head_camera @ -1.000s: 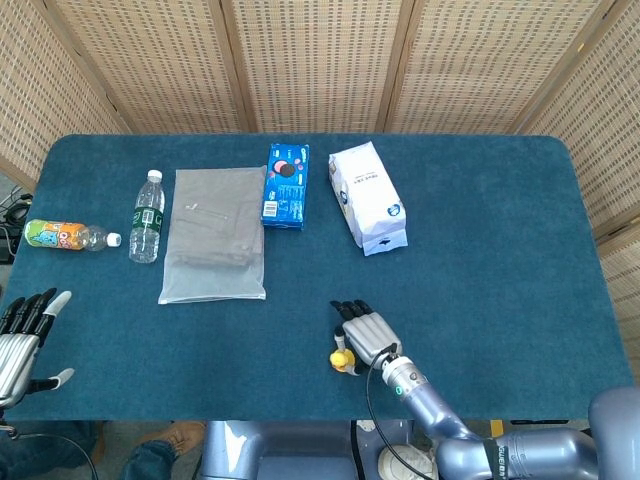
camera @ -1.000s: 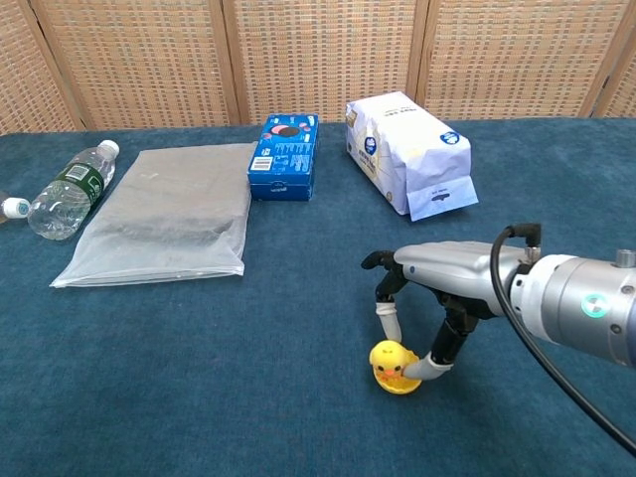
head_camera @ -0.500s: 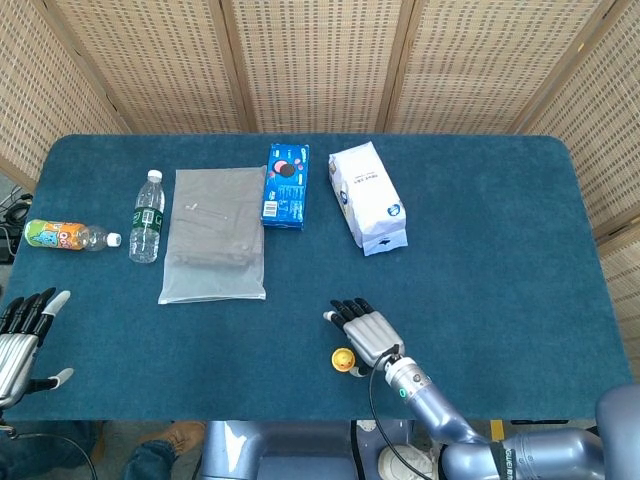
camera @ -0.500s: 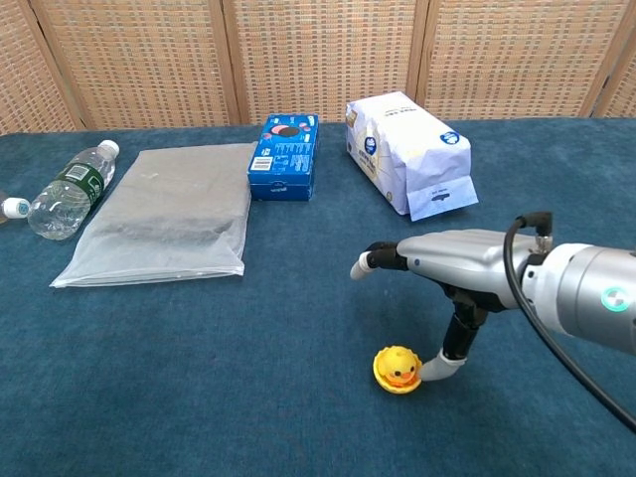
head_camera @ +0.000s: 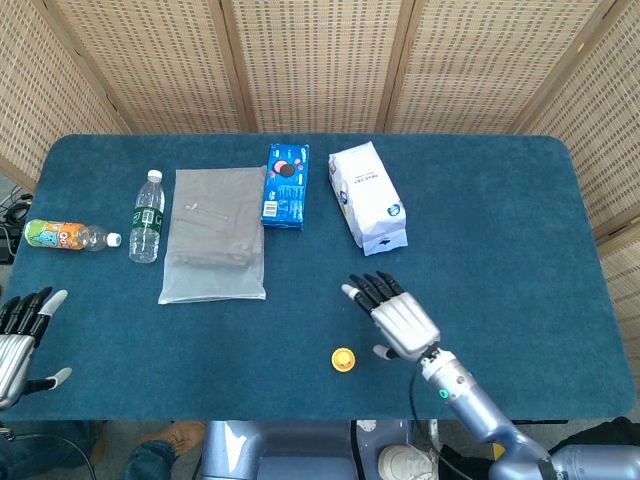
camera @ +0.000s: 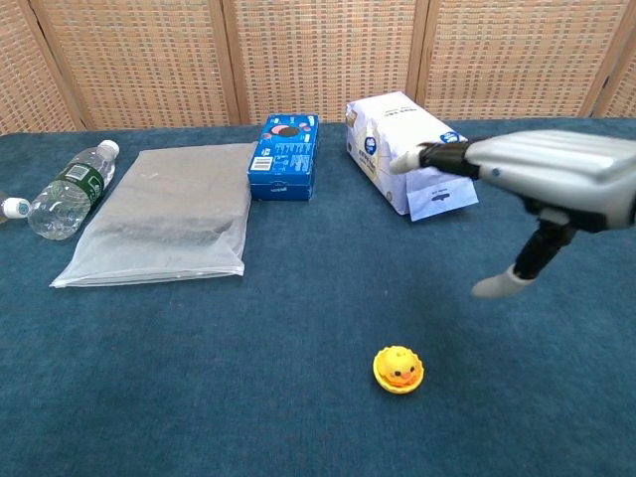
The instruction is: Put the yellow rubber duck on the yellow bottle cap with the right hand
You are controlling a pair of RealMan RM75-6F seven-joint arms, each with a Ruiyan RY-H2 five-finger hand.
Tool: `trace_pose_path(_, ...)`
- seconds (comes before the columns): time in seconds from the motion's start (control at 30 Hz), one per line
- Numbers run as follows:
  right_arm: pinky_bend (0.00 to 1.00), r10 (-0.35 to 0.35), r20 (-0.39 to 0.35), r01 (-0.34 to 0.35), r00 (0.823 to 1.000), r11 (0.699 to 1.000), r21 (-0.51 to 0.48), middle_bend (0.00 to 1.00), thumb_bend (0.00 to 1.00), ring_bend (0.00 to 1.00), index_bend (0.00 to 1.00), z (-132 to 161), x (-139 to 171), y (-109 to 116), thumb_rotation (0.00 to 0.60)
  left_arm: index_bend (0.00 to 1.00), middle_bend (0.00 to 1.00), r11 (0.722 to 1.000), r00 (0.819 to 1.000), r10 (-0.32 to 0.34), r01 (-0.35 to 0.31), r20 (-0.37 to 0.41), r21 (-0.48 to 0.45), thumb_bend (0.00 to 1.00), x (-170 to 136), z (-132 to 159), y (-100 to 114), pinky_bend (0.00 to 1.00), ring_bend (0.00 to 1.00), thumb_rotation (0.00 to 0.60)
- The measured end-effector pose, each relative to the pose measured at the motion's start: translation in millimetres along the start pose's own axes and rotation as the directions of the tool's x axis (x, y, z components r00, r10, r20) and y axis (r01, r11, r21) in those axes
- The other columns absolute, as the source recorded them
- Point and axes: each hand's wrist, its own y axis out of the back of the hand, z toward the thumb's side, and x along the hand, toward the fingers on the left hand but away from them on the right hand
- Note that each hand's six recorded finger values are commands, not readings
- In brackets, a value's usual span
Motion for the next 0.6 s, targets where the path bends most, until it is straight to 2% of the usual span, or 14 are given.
trace_pose_path(0.1,0.00,-0.066,0.059,0.066,0.996,0.998,-0.001,0.00,0.00,0.00,0.00,-39,21,4,0.600,0.00,0.00,1.000,1.000,0.010,-0.010,0.003,-0.003,0.00,-2,1,2,0.00,0.00,0.600)
trace_pose_path(0.17,0.00,-0.079,0.119,0.081,0.990,0.997,-0.012,0.00,0.00,0.00,0.00,-67,38,1,0.600,0.00,0.00,1.000,1.000,0.016,-0.016,0.003,-0.004,0.00,-2,0,3,0.00,0.00,0.600)
trace_pose_path(0.3,0.00,-0.096,0.247,0.096,0.964,0.995,0.012,0.00,0.00,0.00,0.00,-122,87,-4,0.600,0.00,0.00,1.000,1.000,0.025,-0.025,-0.005,0.003,0.00,-3,-1,4,0.00,0.00,0.600)
trace_pose_path(0.43,0.00,-0.083,0.303,0.083,0.949,0.996,0.012,0.00,0.00,0.00,0.00,-142,122,-6,0.600,0.00,0.00,0.999,0.999,0.036,-0.036,-0.001,0.004,0.00,-5,0,6,0.00,0.00,0.600)
trace_pose_path(0.6,0.00,-0.099,0.336,0.100,0.937,0.995,0.014,0.00,0.00,0.00,0.00,-155,145,-6,0.600,0.00,0.00,0.999,0.999,0.044,-0.044,0.005,0.005,0.00,-8,2,7,0.00,0.00,0.600)
